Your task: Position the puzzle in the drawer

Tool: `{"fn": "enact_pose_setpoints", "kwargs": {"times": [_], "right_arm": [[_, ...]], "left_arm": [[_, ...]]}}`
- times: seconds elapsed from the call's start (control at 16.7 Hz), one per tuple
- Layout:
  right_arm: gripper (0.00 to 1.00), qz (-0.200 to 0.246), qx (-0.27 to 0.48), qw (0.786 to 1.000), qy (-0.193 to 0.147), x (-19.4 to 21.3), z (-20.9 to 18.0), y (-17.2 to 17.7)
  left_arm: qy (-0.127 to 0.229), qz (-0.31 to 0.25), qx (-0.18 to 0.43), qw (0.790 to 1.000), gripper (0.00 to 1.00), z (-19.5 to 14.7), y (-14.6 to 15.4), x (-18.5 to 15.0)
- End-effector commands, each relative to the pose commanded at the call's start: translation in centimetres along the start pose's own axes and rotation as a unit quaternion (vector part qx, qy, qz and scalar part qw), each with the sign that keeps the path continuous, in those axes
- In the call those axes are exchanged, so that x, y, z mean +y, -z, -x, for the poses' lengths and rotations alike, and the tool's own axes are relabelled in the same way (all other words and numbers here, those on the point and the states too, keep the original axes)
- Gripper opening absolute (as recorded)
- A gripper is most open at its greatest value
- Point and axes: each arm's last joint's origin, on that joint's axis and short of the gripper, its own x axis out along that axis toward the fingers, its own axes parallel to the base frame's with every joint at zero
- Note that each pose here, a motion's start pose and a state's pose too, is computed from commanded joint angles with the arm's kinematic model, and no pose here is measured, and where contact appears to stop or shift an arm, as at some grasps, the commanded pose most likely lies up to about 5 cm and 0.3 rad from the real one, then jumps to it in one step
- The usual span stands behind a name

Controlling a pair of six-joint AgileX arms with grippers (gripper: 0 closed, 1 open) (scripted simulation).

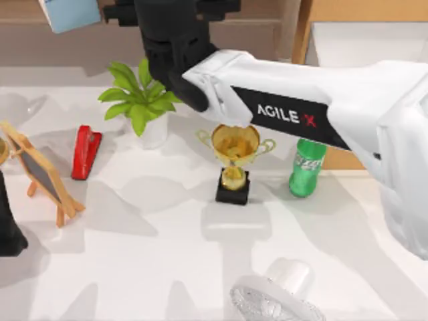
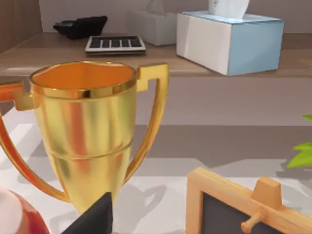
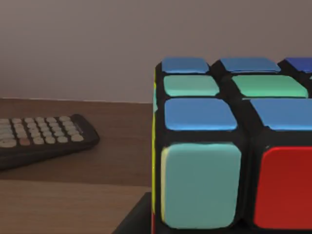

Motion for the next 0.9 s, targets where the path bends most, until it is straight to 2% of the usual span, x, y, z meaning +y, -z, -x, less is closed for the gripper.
{"fn": "enact_pose_setpoints", "kwargs": {"times": [0.24, 0.42, 0.66, 0.9], "right_arm": [[0.0, 0.026, 0.069, 0.996, -0.051, -1.1, 1.2, -3.3], [0.0, 0.052, 0.148, 0.984, -0.084, -3.0, 2.3, -5.5], [0.0, 0.081, 0.276, 0.952, -0.107, -6.9, 3.6, -7.6], [0.0, 0.088, 0.403, 0.906, -0.099, -12.2, 4.2, -9.0]], "left_arm": [[0.0, 0.0, 0.0, 1.0, 1.0, 0.0, 0.0, 0.0], [0.0, 0.0, 0.0, 1.0, 1.0, 0.0, 0.0, 0.0], [0.0, 0.0, 0.0, 1.0, 1.0, 0.0, 0.0, 0.0], [0.0, 0.0, 0.0, 1.0, 1.0, 0.0, 0.0, 0.0]]}}
